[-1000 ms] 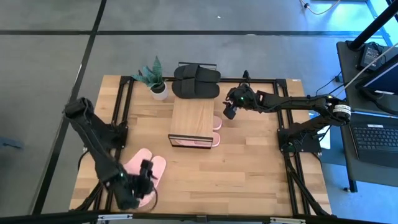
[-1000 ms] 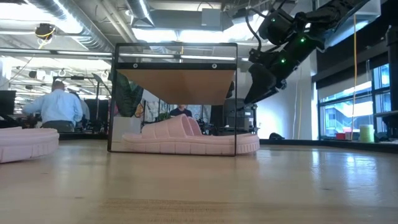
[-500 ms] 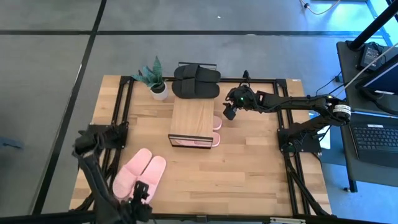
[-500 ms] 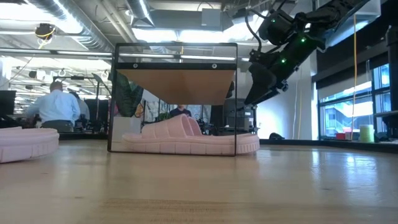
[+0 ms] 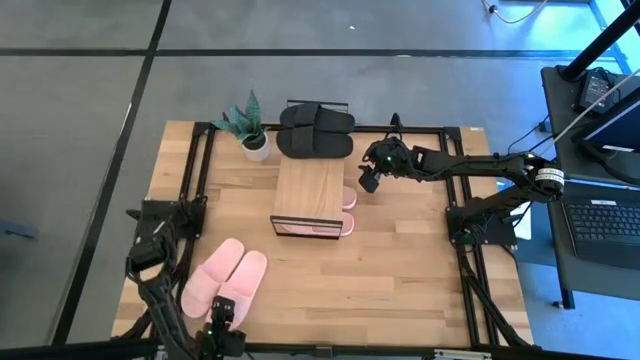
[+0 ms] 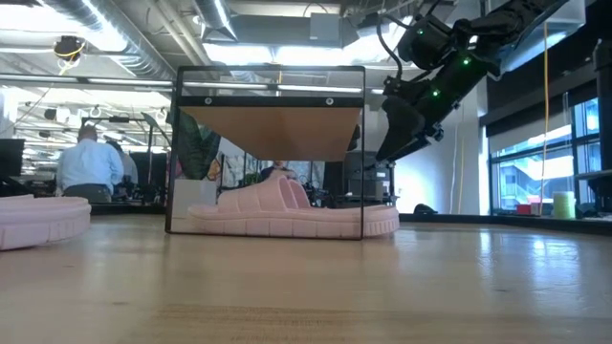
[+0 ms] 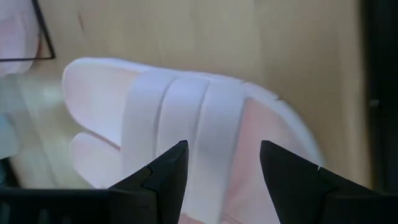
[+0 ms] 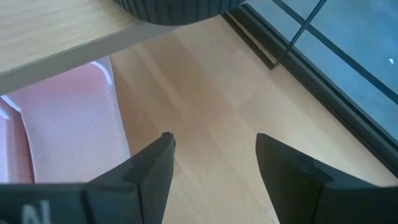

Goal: Pick and place slides into the shelf
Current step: Put the pink slide under the shelf

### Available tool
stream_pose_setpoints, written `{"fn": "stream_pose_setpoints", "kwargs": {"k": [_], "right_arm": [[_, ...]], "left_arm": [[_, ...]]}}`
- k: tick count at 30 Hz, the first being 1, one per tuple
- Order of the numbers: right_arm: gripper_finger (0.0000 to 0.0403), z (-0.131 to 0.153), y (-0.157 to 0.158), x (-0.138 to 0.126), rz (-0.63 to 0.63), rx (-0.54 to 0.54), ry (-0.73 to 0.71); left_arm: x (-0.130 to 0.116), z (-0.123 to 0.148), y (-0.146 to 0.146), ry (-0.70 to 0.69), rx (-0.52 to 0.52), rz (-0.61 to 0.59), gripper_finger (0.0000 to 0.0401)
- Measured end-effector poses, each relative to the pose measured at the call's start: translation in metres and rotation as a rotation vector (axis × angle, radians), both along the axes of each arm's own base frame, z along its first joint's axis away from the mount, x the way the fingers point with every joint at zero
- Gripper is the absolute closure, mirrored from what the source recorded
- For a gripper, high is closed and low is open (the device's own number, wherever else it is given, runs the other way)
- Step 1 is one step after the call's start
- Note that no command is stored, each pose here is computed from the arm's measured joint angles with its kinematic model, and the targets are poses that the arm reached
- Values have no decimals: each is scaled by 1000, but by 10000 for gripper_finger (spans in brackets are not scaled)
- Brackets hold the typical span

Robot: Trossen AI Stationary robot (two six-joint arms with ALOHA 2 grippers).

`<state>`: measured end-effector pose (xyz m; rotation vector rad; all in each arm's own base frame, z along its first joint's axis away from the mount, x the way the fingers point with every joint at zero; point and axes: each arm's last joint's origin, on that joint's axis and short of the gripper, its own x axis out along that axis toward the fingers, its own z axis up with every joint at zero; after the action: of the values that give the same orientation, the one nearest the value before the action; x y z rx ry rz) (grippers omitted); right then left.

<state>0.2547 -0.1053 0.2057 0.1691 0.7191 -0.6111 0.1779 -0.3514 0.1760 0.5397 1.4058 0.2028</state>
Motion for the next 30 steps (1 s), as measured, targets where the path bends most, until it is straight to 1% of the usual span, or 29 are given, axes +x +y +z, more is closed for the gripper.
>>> {"fn": "stream_pose_setpoints", "kwargs": {"k": [4, 10, 14, 18, 22, 30], "right_arm": [[178, 0, 0, 0, 0, 0, 0], [178, 0, 0, 0, 0, 0, 0], [178, 0, 0, 0, 0, 0, 0], [178, 0, 0, 0, 0, 0, 0], [178, 0, 0, 0, 0, 0, 0], [178, 0, 0, 0, -2, 1, -1]], "left_arm": [[-1, -10, 2, 32, 69, 1, 211], [-1, -26, 1, 54, 132, -4, 211], [-1, -35, 0, 66, 159, -5, 211], [0, -35, 0, 64, 163, -7, 215], [0, -35, 1, 61, 173, -10, 244], [0, -35, 1, 61, 173, -10, 336]]}}
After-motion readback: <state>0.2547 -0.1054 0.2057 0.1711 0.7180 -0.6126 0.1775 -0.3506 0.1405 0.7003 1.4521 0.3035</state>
